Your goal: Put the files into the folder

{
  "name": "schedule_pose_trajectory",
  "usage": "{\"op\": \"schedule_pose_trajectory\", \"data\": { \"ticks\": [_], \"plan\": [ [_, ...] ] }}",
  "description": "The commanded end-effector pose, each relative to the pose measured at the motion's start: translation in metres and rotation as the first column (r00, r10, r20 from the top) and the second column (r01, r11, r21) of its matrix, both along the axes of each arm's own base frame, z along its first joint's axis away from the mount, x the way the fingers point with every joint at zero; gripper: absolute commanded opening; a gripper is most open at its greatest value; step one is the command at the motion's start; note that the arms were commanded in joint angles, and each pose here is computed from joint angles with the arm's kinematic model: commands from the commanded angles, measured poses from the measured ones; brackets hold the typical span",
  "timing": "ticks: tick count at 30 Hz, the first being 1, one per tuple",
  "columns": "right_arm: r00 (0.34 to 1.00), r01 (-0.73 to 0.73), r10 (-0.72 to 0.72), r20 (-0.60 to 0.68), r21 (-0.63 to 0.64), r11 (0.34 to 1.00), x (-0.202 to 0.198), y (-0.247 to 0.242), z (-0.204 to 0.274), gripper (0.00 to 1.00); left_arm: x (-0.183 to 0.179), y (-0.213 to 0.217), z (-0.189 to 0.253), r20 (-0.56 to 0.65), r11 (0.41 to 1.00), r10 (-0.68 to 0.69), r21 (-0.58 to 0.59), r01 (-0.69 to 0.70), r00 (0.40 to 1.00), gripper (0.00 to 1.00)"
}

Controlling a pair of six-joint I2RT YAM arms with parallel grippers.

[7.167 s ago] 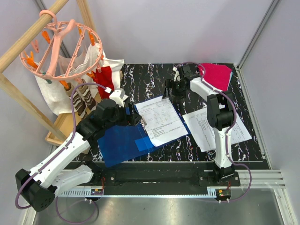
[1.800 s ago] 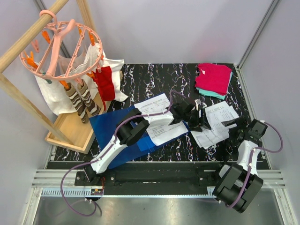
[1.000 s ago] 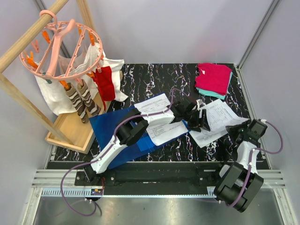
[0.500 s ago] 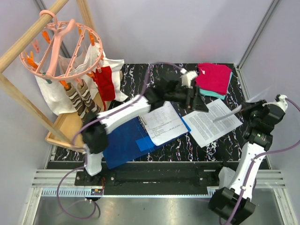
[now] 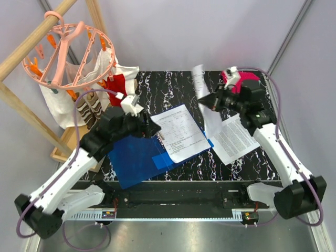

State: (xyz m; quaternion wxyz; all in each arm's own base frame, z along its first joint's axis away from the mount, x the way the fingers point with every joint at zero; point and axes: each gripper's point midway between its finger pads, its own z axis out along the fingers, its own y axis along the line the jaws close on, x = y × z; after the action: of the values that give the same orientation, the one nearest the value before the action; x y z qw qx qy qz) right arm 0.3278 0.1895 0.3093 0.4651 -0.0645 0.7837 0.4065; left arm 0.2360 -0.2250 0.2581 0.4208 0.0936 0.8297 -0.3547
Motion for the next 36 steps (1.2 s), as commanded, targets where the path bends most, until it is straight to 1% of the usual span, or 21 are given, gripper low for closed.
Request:
{"op": "schedule_pose_trajectory", "data": {
  "ticks": [1,2,4,7,8,11,14,16,17,18,19,20,21,23,24,26,27,29,30,34,36],
  "plan": [
    [0.930,-0.366,0.362,0.061,0.223,0.904,-0.041,0.065,0.040,0.00,0.004,0.067,0.016,0.180,0.960,0.245,0.092,-0.264,0.953,0.86],
    [0.905,-0.422,0.388,0.173,0.268,0.866,-0.041,0.071,0.059,0.00,0.002,0.071,0.012,0.172,0.956,0.255,0.103,-0.275,0.951,0.86],
    [0.890,-0.450,0.443,0.104,0.352,0.821,-0.048,0.075,0.047,0.00,0.000,0.076,0.009,0.161,0.949,0.279,0.102,-0.297,0.947,0.87],
    [0.897,-0.402,0.442,-0.027,0.370,0.838,-0.031,0.079,0.010,0.00,-0.001,0.073,0.003,0.129,0.952,0.281,0.089,-0.293,0.951,0.87],
    [0.894,-0.374,0.438,-0.098,0.378,0.847,-0.022,0.080,-0.012,0.00,0.001,0.069,0.002,0.122,0.954,0.276,0.086,-0.288,0.953,0.86],
    [0.893,-0.287,0.391,-0.220,0.391,0.875,-0.005,0.071,-0.056,0.00,0.005,0.062,-0.004,0.092,0.958,0.262,0.096,-0.271,0.961,0.86],
    [0.872,-0.211,0.351,-0.342,0.385,0.899,0.007,0.054,-0.100,0.00,0.008,0.056,-0.003,0.084,0.963,0.244,0.095,-0.252,0.966,0.86],
    [0.866,-0.208,0.337,-0.370,0.347,0.915,0.012,0.044,-0.122,0.00,0.010,0.053,-0.004,0.079,0.965,0.236,0.095,-0.243,0.968,0.86],
    [0.841,-0.198,0.332,-0.426,0.329,0.923,0.011,0.041,-0.142,0.00,0.011,0.051,-0.004,0.081,0.967,0.231,0.090,-0.238,0.970,0.86],
    [0.860,-0.229,0.325,-0.394,0.271,0.935,0.017,0.036,-0.151,0.00,0.011,0.050,-0.006,0.075,0.968,0.226,0.095,-0.233,0.971,0.86],
    [0.840,-0.220,0.310,-0.446,0.242,0.945,0.013,0.033,-0.165,0.00,0.011,0.049,-0.007,0.074,0.969,0.223,0.094,-0.230,0.972,0.86],
    [0.837,-0.207,0.281,-0.470,0.204,0.957,0.018,0.030,-0.181,0.00,0.012,0.048,-0.009,0.071,0.970,0.219,0.096,-0.225,0.973,0.86],
    [0.858,-0.227,0.276,-0.434,0.162,0.960,0.025,0.027,-0.183,0.00,0.012,0.046,-0.010,0.068,0.972,0.211,0.093,-0.217,0.975,0.86],
    [0.836,-0.205,0.227,-0.500,0.098,0.974,0.026,0.020,-0.209,0.00,0.012,0.044,-0.013,0.061,0.973,0.202,0.096,-0.208,0.977,0.86],
    [0.851,-0.230,0.232,-0.471,0.063,0.971,0.031,0.018,-0.210,0.00,0.011,0.043,-0.014,0.057,0.975,0.195,0.097,-0.200,0.979,0.86],
    [0.840,-0.247,0.230,-0.491,0.031,0.969,0.033,0.016,-0.223,0.00,0.011,0.042,-0.015,0.059,0.976,0.190,0.101,-0.195,0.980,0.86],
    [0.853,-0.265,0.234,-0.466,0.000,0.964,0.039,0.015,-0.222,0.00,0.011,0.042,-0.016,0.057,0.976,0.183,0.106,-0.189,0.981,0.86],
    [0.855,-0.264,0.209,-0.475,-0.051,0.963,0.043,0.010,-0.232,0.00,0.012,0.042,-0.015,0.060,0.976,0.182,0.107,-0.188,0.981,0.86],
    [0.864,-0.287,0.223,-0.451,-0.079,0.955,0.045,0.008,-0.234,0.00,0.011,0.041,-0.015,0.061,0.977,0.178,0.108,-0.184,0.982,0.86],
    [0.870,-0.323,0.223,-0.440,-0.166,0.932,0.048,0.001,-0.247,0.00,0.012,0.041,-0.014,0.069,0.978,0.173,0.110,-0.180,0.983,0.86],
    [0.879,-0.351,0.233,-0.416,-0.234,0.907,0.050,0.002,-0.254,0.00,0.012,0.042,-0.014,0.069,0.977,0.174,0.112,-0.181,0.982,0.86]
  ]
}}
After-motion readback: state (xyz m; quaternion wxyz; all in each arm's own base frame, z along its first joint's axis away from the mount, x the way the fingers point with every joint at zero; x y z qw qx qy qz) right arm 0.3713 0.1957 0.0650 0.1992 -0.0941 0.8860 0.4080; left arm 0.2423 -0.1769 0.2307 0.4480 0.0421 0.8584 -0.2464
